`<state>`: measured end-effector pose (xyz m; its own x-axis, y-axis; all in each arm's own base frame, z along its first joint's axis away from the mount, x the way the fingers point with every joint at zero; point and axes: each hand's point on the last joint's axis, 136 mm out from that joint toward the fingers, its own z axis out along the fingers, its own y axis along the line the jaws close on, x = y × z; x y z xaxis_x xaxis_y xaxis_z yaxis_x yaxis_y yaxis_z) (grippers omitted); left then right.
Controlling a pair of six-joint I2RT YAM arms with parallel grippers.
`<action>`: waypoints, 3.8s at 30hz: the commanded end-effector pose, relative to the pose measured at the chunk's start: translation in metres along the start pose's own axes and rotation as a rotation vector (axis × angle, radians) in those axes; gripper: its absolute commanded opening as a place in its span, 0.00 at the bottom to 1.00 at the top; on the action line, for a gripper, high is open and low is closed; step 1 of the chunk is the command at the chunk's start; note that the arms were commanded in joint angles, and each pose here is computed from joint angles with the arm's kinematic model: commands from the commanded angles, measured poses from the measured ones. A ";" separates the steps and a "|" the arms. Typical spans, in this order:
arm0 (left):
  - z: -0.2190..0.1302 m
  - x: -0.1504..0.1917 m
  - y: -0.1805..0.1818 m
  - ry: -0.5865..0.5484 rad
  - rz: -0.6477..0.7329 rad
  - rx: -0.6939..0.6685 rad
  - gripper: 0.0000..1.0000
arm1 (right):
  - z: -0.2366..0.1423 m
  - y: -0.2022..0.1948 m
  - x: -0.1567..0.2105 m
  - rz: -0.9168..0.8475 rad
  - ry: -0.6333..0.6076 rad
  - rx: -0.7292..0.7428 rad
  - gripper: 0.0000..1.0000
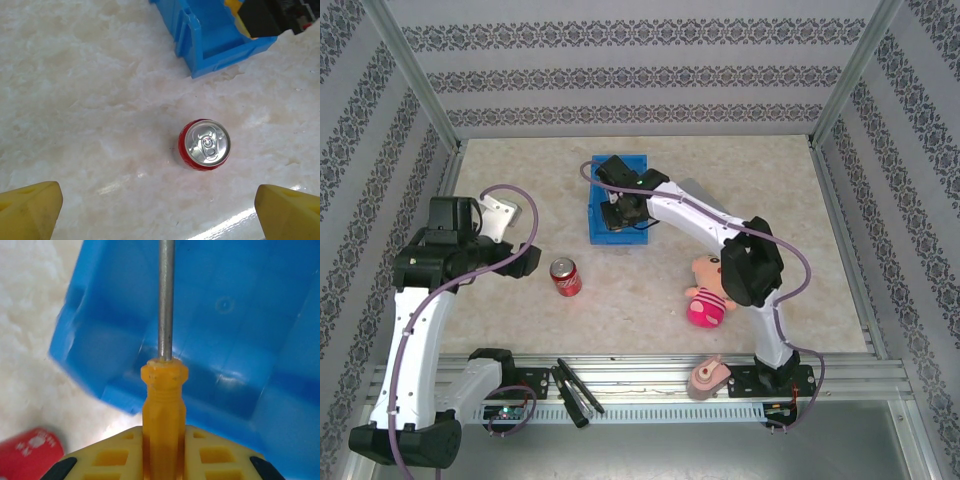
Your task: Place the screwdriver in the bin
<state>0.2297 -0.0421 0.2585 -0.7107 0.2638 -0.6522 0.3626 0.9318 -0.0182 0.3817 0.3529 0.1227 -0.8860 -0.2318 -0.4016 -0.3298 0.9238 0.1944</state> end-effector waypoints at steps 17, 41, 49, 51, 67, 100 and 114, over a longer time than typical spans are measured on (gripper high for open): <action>-0.008 0.003 -0.007 -0.020 0.006 0.011 0.99 | 0.073 -0.027 -0.027 0.082 0.000 0.058 0.22; -0.004 0.001 -0.010 0.013 0.007 0.047 0.99 | 0.109 -0.036 -0.018 0.078 0.079 0.067 0.27; -0.005 0.001 -0.008 -0.001 0.008 0.031 0.99 | 0.103 -0.038 -0.022 0.062 0.071 0.077 0.32; -0.007 0.000 -0.008 -0.004 0.009 0.032 0.99 | 0.098 -0.039 -0.026 0.054 0.059 0.088 0.34; -0.008 -0.006 0.004 -0.014 -0.002 -0.036 0.99 | 0.012 -0.024 -0.067 0.007 -0.098 0.075 0.42; 0.031 -0.021 0.026 -0.101 -0.145 -0.088 0.99 | -0.211 -0.083 0.018 0.037 -0.599 0.082 0.91; 0.061 -0.010 0.087 -0.250 -0.304 -0.405 0.99 | -0.229 -0.170 0.034 0.191 -0.745 0.188 0.98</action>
<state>0.2896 0.0067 0.1969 -0.6875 -0.0156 -0.7260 -0.0348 0.9993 0.0115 0.3263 0.1285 0.2704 -0.5137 0.1100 -0.8509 -0.0962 0.9781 0.1845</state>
